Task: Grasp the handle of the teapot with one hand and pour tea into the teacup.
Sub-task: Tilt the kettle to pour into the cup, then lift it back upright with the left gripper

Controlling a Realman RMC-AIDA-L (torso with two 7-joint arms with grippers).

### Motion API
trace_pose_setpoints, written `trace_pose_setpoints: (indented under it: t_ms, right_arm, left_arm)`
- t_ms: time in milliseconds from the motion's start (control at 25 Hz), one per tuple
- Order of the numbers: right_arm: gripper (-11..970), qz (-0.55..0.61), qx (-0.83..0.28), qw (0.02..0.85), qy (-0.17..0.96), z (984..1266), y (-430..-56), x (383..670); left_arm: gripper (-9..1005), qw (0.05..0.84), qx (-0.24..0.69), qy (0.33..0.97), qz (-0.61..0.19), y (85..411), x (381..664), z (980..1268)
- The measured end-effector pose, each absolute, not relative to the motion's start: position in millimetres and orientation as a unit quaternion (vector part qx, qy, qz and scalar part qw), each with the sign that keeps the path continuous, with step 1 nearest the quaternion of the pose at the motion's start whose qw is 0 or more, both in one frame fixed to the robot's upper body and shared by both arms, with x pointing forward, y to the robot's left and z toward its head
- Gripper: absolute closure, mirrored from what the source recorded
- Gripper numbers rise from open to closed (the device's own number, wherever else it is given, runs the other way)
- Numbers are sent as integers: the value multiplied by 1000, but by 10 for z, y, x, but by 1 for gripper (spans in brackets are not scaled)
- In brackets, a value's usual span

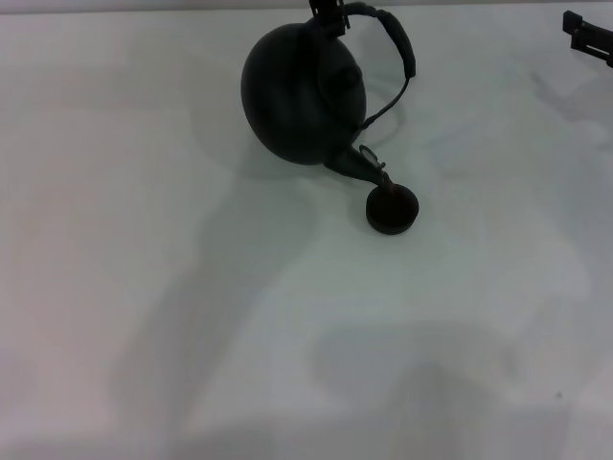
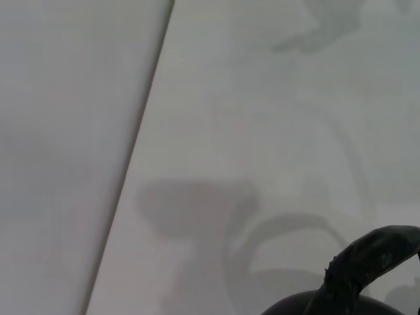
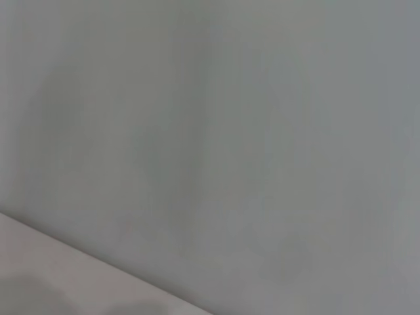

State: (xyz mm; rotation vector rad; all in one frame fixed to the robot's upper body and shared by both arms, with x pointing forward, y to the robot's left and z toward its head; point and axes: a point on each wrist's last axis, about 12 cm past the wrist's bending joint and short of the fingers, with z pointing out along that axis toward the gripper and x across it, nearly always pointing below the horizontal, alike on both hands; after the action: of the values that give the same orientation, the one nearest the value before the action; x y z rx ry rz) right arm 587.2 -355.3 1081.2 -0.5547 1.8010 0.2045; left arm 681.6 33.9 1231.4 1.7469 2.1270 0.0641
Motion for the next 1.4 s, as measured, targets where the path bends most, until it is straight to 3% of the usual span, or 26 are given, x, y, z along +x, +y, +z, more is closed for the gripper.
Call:
trace_pose_setpoints:
  t_ms: [1400]
  right_arm:
    - [130,84,-230,588,771,10808,-3584,5853]
  left_arm:
    - [832,195,628,752,33,251,6805,12358]
